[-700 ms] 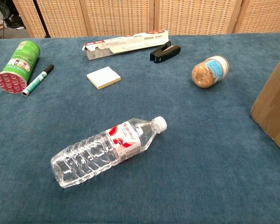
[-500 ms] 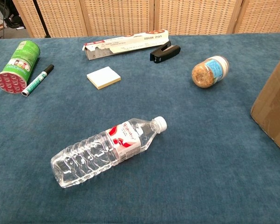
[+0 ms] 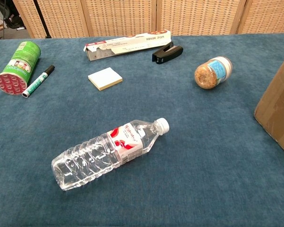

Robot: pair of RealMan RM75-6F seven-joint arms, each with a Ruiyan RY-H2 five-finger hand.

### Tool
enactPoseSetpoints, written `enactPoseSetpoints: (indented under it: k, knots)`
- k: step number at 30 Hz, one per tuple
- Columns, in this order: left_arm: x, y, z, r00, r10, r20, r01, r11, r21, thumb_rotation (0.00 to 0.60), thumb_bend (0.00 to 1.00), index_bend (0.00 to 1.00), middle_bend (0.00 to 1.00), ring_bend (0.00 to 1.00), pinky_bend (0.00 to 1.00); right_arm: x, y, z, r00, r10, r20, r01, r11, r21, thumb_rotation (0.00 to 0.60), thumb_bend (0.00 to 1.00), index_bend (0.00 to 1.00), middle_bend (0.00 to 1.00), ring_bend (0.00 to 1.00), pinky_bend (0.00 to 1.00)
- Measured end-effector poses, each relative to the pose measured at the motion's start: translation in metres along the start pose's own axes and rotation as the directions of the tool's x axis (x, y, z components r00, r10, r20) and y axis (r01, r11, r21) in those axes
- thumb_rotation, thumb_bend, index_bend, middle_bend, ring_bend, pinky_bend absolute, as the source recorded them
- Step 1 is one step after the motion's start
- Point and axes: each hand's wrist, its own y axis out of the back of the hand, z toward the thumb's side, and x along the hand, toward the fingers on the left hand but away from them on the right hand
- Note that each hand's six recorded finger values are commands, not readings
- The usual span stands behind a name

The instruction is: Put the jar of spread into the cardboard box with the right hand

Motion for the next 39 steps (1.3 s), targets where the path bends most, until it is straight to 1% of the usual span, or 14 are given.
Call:
enactPoseSetpoints:
  k: [1,3,7,10,11,16,19,20,24,29,32,34,36,39]
  knots:
    - [0.001,0.001,0.001,1.0,0.002,-0.004,-0.002,1.0,-0.002,0.6,0.0,0.0,0.0,0.0,0.0,-0.012,0.005,0.004,1.0,-0.001,-0.008,0.002,1.0,0.015,0.6,0.0,0.0,0.0,0.0,0.0]
    - [0.003,0.003,0.001,1.0,0.003,-0.017,-0.003,1.0,-0.002,0.6,0.0,0.0,0.0,0.0,0.0,-0.037,0.012,0.014,0.999,0.024,-0.021,-0.023,0.999,0.046,0.6,0.0,0.0,0.0,0.0,0.0]
    - [0.006,0.004,-0.002,0.999,0.001,-0.036,0.0,1.0,0.007,0.6,0.0,0.0,0.0,0.0,0.0,-0.079,0.014,0.029,0.992,0.122,-0.012,-0.121,0.987,0.102,0.6,0.0,0.0,0.0,0.0,0.0]
    - [0.008,0.003,-0.004,0.999,-0.002,-0.048,0.003,1.0,0.007,0.6,0.0,0.0,0.0,0.0,0.0,-0.113,0.01,0.051,0.978,0.208,-0.019,-0.203,0.969,0.139,0.6,0.0,0.0,0.0,0.0,0.0]
    - [0.008,0.003,-0.005,0.999,-0.002,-0.053,0.003,1.0,0.008,0.6,0.0,0.0,0.0,0.0,0.0,-0.127,0.008,0.063,0.971,0.238,-0.03,-0.23,0.96,0.158,0.6,0.0,0.0,0.0,0.0,0.0]
    - [0.01,0.003,-0.008,0.997,-0.003,-0.071,0.003,1.0,0.01,0.6,0.0,0.0,0.0,0.0,0.0,-0.174,0.001,0.122,0.944,0.314,-0.098,-0.282,0.926,0.25,0.6,0.0,0.0,0.0,0.0,0.0]
    - [0.012,0.003,-0.01,0.997,-0.004,-0.083,0.005,1.0,0.012,0.6,0.0,0.0,0.0,0.0,0.0,-0.193,-0.018,0.161,0.919,0.359,-0.163,-0.305,0.909,0.284,0.6,0.0,0.0,0.0,0.0,0.0]
    - [0.013,0.002,-0.011,0.996,-0.006,-0.088,0.007,1.0,0.012,0.6,0.0,0.0,0.0,0.0,0.0,-0.198,-0.029,0.173,0.908,0.375,-0.186,-0.315,0.905,0.287,0.6,0.0,0.0,0.0,0.0,0.01]
    - [0.016,0.001,-0.014,0.995,-0.01,-0.104,0.011,1.0,0.014,0.6,0.0,0.0,0.0,0.0,0.0,-0.207,-0.073,0.199,0.872,0.434,-0.227,-0.363,0.883,0.296,0.6,0.0,0.0,0.0,0.0,0.03]
    - [0.019,0.0,-0.017,0.992,-0.014,-0.125,0.016,1.0,0.017,0.6,0.0,0.0,0.0,0.0,0.0,-0.211,-0.122,0.218,0.833,0.496,-0.247,-0.402,0.848,0.347,0.6,0.0,0.0,0.0,0.0,0.03]
    - [0.021,0.0,-0.019,0.991,-0.016,-0.134,0.018,1.0,0.017,0.6,0.0,0.0,0.0,0.0,0.0,-0.213,-0.144,0.223,0.817,0.523,-0.243,-0.411,0.823,0.392,0.6,0.0,0.0,0.0,0.0,0.03]
    - [0.022,-0.001,-0.019,0.99,-0.017,-0.139,0.019,1.0,0.018,0.6,0.0,0.0,0.0,0.0,0.0,-0.213,-0.156,0.224,0.808,0.54,-0.235,-0.417,0.806,0.419,0.6,0.0,0.0,0.0,0.0,0.03]
    - [0.023,-0.001,-0.02,0.989,-0.018,-0.143,0.021,1.0,0.018,0.6,0.0,0.0,0.0,0.0,0.0,-0.213,-0.169,0.223,0.795,0.565,-0.221,-0.428,0.781,0.455,0.6,0.0,0.0,0.0,0.0,0.03]
    - [0.025,-0.003,-0.022,0.988,-0.026,-0.151,0.029,0.999,0.019,0.6,0.0,0.0,0.0,0.0,0.0,-0.21,-0.18,0.221,0.777,0.596,-0.202,-0.436,0.741,0.511,0.6,0.0,0.0,0.0,0.0,0.03]
